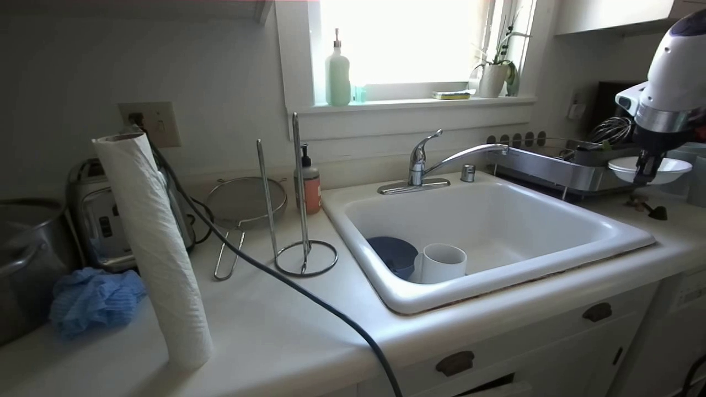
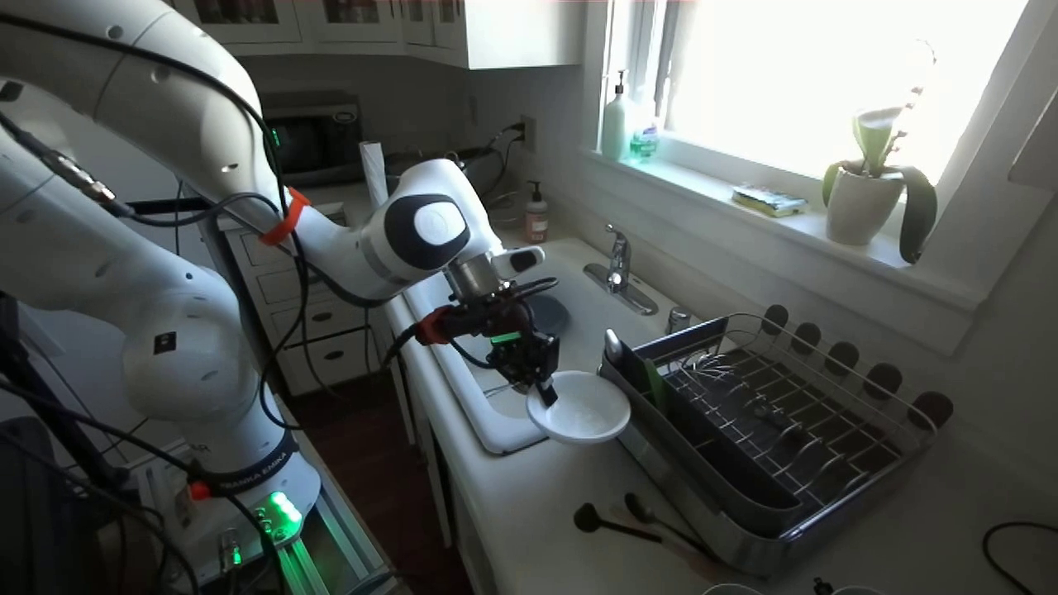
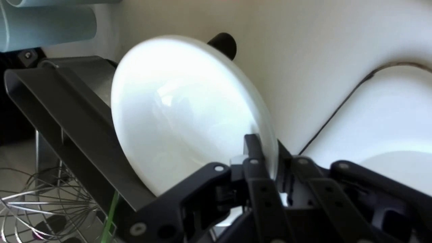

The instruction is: Pick up the white stacked bowls from the kitchen counter and put them in the sink

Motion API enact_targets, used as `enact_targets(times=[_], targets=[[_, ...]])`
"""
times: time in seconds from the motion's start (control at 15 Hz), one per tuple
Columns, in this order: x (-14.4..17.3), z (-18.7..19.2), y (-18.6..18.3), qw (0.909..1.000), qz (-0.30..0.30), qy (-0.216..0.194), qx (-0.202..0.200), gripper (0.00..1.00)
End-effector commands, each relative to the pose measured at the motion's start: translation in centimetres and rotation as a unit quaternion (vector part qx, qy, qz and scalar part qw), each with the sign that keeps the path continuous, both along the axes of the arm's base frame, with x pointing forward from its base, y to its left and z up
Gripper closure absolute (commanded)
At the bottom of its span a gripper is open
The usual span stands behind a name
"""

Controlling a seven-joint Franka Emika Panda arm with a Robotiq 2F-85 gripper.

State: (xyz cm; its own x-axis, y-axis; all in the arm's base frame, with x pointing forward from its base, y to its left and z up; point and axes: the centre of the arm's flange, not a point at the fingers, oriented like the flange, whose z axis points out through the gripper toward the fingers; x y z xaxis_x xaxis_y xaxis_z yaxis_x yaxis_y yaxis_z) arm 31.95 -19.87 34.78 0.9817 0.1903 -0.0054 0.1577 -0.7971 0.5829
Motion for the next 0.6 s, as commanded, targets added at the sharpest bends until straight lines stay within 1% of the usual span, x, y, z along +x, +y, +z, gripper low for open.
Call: enact_targets(times=[0.0,0.13,0.27,0.4,0.47,0.53], targets=[[-5.0,1.0,5.9,0.9979,0.04,0.04,-0.03,0.97],[-4.9,1.3,6.9,0.996,0.041,0.077,-0.015,0.97],[-4.8,1.8,7.9,0.9889,0.056,0.137,0.007,0.97],[-5.3,2.2,9.0,0.9779,0.061,0.196,0.039,0.97],[-5.8,2.3,9.5,0.9707,0.076,0.221,0.055,0.97],[-6.3,2.4,10.2,0.9667,0.106,0.223,0.07,0.97]])
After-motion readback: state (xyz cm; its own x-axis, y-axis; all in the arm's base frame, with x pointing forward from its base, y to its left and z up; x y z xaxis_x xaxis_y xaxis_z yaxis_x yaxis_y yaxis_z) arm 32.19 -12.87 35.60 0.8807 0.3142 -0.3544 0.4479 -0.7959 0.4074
